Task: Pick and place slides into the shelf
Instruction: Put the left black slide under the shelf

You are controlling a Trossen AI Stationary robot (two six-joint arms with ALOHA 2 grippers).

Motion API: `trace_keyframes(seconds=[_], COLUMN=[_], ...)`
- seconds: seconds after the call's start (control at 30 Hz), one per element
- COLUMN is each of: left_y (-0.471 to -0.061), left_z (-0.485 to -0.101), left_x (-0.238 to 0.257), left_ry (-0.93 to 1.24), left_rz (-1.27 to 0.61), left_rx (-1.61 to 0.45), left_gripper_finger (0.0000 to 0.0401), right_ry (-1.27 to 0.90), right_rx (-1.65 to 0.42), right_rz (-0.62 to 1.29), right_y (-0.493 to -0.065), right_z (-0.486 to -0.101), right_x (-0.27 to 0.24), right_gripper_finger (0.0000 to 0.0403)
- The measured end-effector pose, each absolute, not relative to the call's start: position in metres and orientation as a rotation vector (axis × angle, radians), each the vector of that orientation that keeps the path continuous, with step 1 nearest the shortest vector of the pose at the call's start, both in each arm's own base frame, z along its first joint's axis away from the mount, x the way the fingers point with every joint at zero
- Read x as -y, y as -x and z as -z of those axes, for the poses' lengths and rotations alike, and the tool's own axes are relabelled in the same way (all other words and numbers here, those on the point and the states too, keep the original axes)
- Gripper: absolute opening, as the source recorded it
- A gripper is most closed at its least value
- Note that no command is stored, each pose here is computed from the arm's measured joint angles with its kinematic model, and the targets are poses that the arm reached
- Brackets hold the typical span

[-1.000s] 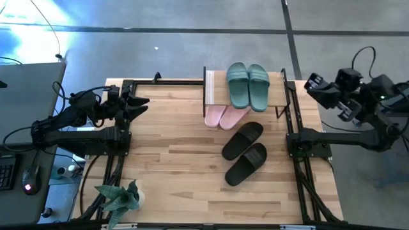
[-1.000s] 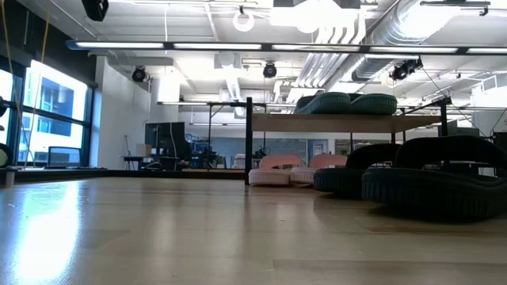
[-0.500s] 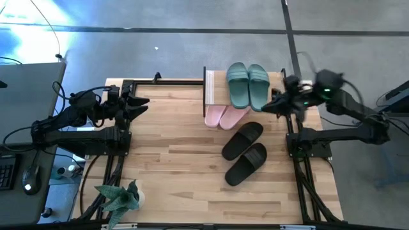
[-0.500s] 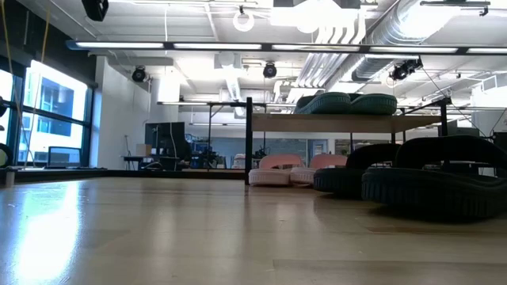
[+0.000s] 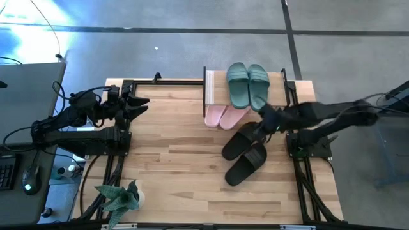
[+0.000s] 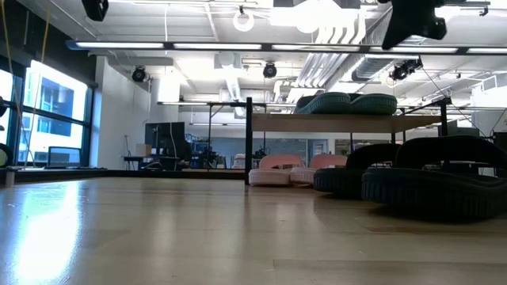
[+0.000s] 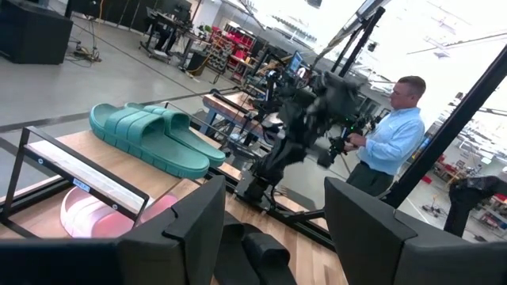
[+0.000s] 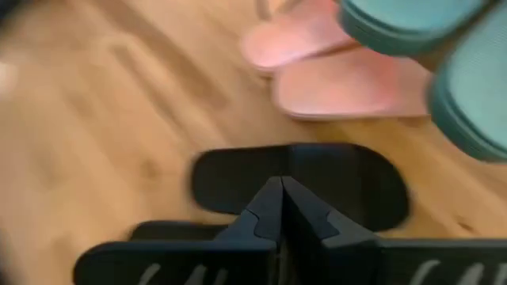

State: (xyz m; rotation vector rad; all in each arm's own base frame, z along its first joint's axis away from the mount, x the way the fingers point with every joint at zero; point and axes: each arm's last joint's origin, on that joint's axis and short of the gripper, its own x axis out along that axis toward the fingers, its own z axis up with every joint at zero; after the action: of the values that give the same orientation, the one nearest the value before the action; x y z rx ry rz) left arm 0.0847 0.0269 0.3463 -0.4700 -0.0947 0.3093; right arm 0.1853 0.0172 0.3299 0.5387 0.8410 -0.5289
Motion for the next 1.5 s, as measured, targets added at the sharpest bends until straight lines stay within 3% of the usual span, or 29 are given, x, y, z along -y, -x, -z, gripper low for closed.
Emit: trace_keyframes(seconds=[0.33,0.7,0.83,1.03,1.5], left_y=[-0.085,-0.085,-0.085,-0.085,-0.085], left_z=[-0.346,-0.346,-0.346,-0.346,-0.346], left_x=[-0.027,-0.027,-0.027,-0.027,-0.027], left_ry=[0.470,0.470,0.470,0.470,0.470], left_rz=[-0.310,-0.309,-0.310,-0.309,-0.309], left_rx=[0.095,0.094,0.094,0.094,0.094], left_gripper_finger=[0.0198,0.0198,0.0198,0.0198,0.0198], right_ry=[-0.442,-0.320,-0.289,-0.245,-0.115], right_rx=[-1.168,-1.321,-1.321,-1.325,-1.366], right_rz=[0.680,0.768,0.820,0.896,1.057], right_y=[-0.226,-0.256,-0.264,-0.270,-0.271], right_z=[-0.268,-0.219,-0.203,-0.187,-0.174], right_x=[-0.062,-0.072,-0.073,-0.074,-0.054], right_gripper_finger=[0.0013,0.0150,0.0174,0.0164,0.0092])
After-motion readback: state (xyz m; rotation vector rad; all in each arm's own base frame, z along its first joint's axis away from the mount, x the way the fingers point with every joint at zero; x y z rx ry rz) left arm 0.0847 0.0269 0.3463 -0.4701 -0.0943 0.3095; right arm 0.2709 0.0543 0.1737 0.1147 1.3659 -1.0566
